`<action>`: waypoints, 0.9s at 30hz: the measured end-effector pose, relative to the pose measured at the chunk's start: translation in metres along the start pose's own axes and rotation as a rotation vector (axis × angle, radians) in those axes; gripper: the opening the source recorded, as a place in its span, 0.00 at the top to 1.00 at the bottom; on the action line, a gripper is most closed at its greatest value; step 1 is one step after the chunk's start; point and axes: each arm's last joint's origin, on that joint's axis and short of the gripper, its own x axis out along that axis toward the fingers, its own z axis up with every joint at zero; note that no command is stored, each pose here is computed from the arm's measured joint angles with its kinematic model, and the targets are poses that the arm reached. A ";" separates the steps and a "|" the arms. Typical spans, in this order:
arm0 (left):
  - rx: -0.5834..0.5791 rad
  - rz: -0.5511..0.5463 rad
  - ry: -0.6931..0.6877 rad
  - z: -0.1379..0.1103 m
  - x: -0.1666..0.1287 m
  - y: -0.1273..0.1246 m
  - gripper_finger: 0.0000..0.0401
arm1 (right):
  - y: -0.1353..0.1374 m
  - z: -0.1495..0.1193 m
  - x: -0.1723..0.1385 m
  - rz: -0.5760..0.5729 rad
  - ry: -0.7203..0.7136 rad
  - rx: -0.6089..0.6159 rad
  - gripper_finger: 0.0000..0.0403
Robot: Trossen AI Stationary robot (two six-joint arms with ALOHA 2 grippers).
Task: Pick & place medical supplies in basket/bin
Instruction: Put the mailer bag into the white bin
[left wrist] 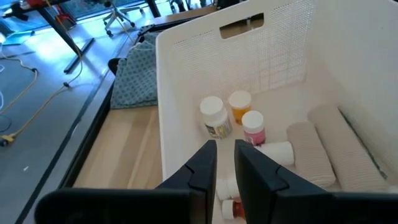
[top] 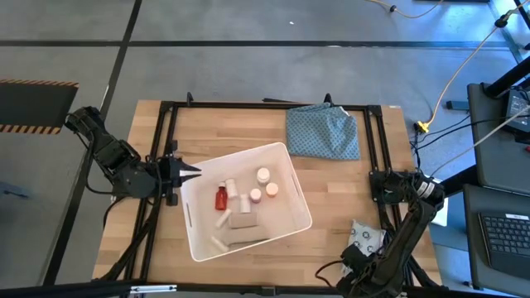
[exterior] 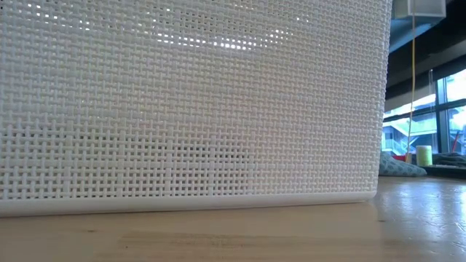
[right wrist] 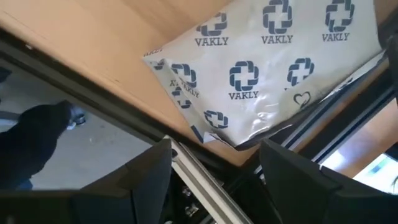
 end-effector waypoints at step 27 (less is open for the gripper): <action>-0.007 0.091 -0.034 0.001 0.000 0.003 0.89 | -0.005 0.013 0.005 -0.103 -0.012 0.371 0.17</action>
